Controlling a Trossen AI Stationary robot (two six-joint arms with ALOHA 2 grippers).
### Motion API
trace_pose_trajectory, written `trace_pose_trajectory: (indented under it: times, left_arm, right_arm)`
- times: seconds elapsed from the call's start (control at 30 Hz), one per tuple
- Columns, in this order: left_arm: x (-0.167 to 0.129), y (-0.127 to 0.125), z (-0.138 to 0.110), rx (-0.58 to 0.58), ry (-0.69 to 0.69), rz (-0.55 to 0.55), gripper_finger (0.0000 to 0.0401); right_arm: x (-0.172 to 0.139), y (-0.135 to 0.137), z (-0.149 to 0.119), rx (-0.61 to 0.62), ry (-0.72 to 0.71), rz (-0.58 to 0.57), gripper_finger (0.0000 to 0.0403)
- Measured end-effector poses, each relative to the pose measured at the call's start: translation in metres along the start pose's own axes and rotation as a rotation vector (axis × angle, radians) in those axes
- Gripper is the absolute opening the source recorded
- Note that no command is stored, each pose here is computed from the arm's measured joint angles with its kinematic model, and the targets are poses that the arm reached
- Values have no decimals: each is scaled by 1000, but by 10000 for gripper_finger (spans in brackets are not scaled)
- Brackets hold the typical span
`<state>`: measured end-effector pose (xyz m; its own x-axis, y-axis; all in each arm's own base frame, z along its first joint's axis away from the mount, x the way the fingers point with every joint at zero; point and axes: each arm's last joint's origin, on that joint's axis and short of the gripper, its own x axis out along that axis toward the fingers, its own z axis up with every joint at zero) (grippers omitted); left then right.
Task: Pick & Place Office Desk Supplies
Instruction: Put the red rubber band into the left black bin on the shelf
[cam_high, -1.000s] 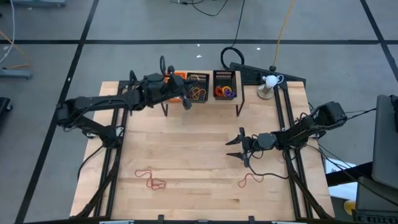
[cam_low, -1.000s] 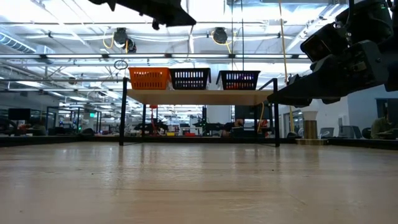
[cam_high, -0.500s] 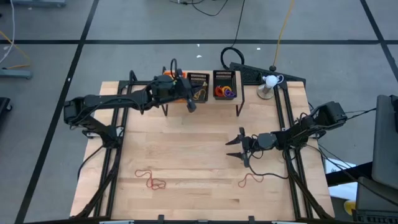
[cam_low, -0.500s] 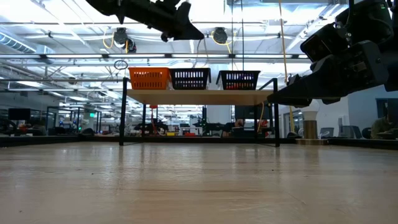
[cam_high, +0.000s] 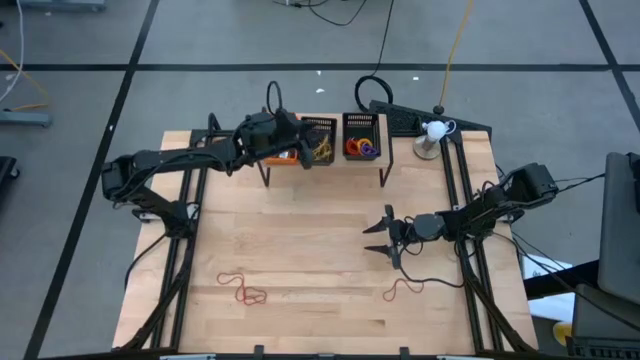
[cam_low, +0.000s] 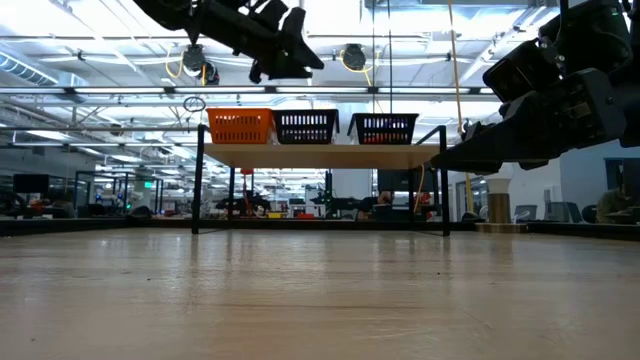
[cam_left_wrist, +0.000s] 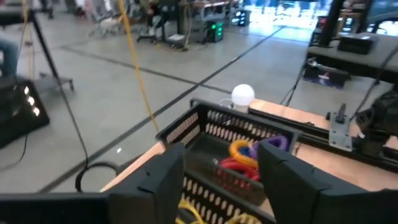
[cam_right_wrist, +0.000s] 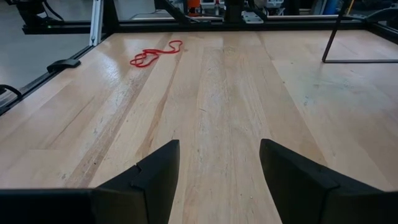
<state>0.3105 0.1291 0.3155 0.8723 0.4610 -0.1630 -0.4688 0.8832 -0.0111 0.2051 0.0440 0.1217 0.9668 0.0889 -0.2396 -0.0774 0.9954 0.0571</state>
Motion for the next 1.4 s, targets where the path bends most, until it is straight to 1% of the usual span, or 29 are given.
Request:
trace_pose_trajectory:
  times: [0.1,0.2,0.33,0.47,0.57,0.6,0.7,0.8,0.93,1.07,1.17,1.27,1.4]
  left_arm:
    - [0,5,-3,-32,28,24,219]
    - [0,4,-4,-28,47,-20,230]
    - [-8,-8,-3,2,85,-190,230]
    - [-32,-33,-9,-2,253,-392,213]
    - [-56,-57,-15,-12,401,-479,195]
    - [-64,-66,-18,-6,453,-487,188]
    - [-88,-97,-33,40,617,-474,168]
    - [-114,-125,-50,111,756,-420,152]
    - [-148,-158,-72,196,815,-342,141]
    - [-179,-178,-96,175,796,-297,144]
    - [-202,-184,-113,157,740,-233,151]
    - [-226,-183,-128,110,620,-175,160]
    - [-254,-170,-154,9,473,-114,175]
  right_arm:
    - [0,0,0,0,0,0,212]
    - [0,0,0,0,1,0,212]
    - [0,0,-1,0,6,-1,212]
    - [0,0,-2,15,23,1,212]
    - [0,0,-3,15,34,0,212]
    - [0,0,-3,15,36,0,212]
    - [0,0,-4,22,37,0,212]
    - [0,0,-4,22,37,1,212]
    - [0,0,-4,35,37,2,212]
    - [0,0,-4,52,38,3,212]
    - [0,0,-4,52,38,3,212]
    - [0,0,-4,52,38,4,212]
    - [0,0,-4,51,37,4,212]
